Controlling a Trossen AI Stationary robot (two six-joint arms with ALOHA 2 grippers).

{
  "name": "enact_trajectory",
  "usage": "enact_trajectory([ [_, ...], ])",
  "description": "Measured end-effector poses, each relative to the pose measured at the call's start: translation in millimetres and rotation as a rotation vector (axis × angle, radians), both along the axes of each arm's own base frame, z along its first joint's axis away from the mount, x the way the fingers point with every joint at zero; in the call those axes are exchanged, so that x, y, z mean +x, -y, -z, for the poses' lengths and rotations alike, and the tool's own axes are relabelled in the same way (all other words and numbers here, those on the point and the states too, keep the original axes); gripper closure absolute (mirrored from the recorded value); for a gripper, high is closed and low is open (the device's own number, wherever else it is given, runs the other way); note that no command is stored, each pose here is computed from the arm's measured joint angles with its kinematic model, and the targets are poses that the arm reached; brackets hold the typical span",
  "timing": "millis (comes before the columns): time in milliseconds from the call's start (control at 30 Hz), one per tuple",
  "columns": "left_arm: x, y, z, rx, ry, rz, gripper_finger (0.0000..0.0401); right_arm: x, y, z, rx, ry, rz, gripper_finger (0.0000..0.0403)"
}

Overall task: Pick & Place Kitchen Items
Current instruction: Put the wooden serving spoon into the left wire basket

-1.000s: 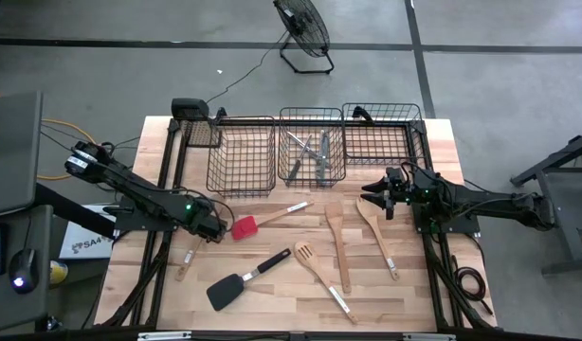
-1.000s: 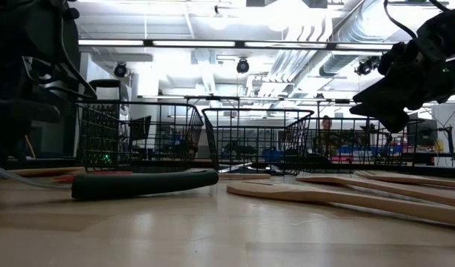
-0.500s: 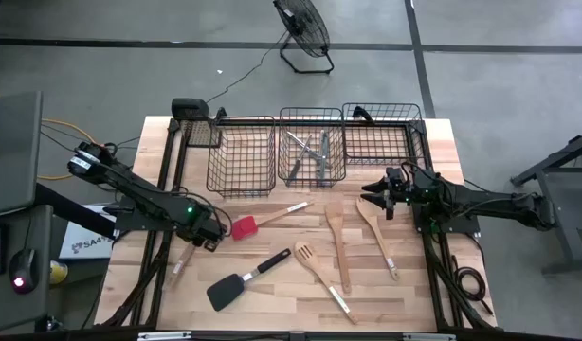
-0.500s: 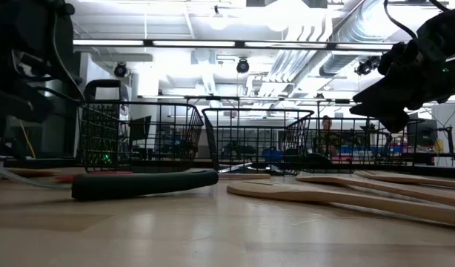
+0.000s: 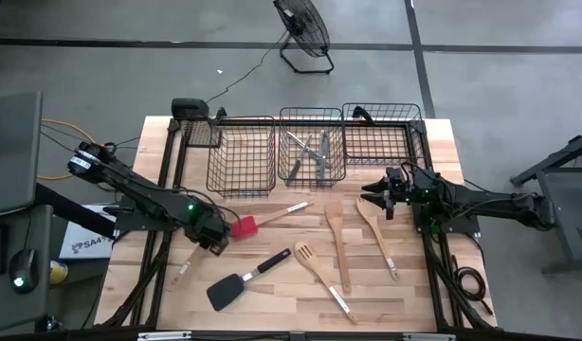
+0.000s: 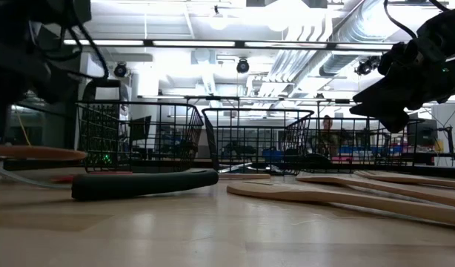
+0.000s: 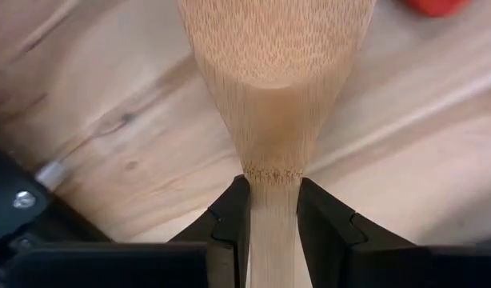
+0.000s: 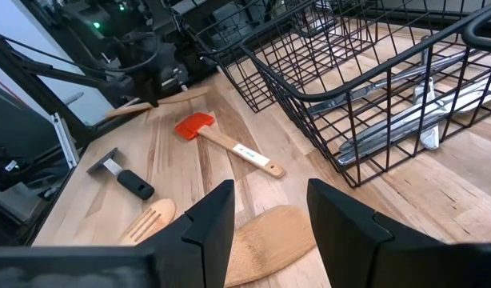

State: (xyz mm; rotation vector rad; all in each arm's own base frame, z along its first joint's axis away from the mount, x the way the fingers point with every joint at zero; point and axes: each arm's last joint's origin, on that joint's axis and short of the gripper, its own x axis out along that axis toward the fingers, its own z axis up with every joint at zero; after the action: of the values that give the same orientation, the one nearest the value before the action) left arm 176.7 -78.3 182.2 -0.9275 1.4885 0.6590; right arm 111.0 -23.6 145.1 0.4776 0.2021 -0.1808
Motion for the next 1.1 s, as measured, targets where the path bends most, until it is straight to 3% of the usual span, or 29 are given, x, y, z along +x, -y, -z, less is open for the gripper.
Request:
enact_trajectory([
  [400, 25, 11, -14, -0.098, 0.28, 0.167, 0.0325, 0, 0, 0, 0.0, 0.0, 0.0, 0.0252],
  [700, 45, 17, -24, -0.074, 0.561, 0.286, 0.0325, 0, 0, 0, 0.0, 0.0, 0.0, 0.0252],
  [833, 51, 18, -28, -0.004, 0.67, 0.337, 0.0325, 0, 0, 0, 0.0, 0.0, 0.0, 0.0252],
  [1100, 65, 18, -41, 0.232, 0.896, 0.456, 0.0325, 0, 0, 0, 0.0, 0.0, 0.0, 0.0252],
])
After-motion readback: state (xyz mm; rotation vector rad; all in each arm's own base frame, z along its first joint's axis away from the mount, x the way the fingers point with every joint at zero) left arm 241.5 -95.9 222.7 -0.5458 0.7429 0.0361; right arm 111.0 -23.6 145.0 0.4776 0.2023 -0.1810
